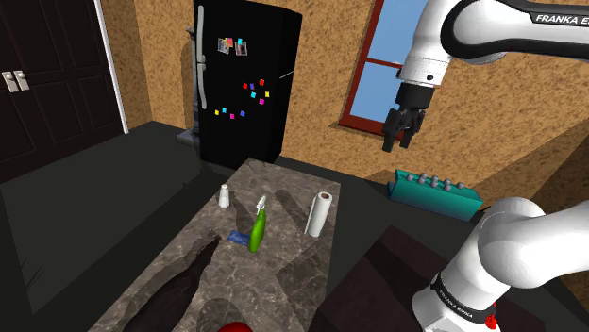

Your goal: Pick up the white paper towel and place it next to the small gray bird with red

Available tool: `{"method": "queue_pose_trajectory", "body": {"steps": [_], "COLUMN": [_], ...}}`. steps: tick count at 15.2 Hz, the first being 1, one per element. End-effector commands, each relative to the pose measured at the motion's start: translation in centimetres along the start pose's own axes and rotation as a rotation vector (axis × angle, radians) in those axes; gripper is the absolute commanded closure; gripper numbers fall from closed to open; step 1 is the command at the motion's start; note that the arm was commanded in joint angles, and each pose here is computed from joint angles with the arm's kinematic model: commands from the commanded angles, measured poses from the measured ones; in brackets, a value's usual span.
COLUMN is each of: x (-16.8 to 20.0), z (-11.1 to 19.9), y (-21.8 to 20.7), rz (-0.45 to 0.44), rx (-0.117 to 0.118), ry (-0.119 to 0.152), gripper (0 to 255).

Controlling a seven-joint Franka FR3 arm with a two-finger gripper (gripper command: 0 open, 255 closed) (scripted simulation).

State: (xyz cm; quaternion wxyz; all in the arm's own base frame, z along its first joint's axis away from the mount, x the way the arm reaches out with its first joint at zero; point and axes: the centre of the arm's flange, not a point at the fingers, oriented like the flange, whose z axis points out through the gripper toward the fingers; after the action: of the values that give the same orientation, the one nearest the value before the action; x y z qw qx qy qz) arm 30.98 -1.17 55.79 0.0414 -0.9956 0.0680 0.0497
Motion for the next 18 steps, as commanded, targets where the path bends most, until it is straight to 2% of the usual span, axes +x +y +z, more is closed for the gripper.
{"method": "queue_pose_trajectory", "body": {"steps": [1, 18], "x": [0.0, 12.5], "z": [0.0, 17.6], "y": [0.0, 5.2], "rz": [0.0, -0.144], "rx": [0.0, -0.023], "ry": [0.0, 0.019], "gripper": [0, 0]}}
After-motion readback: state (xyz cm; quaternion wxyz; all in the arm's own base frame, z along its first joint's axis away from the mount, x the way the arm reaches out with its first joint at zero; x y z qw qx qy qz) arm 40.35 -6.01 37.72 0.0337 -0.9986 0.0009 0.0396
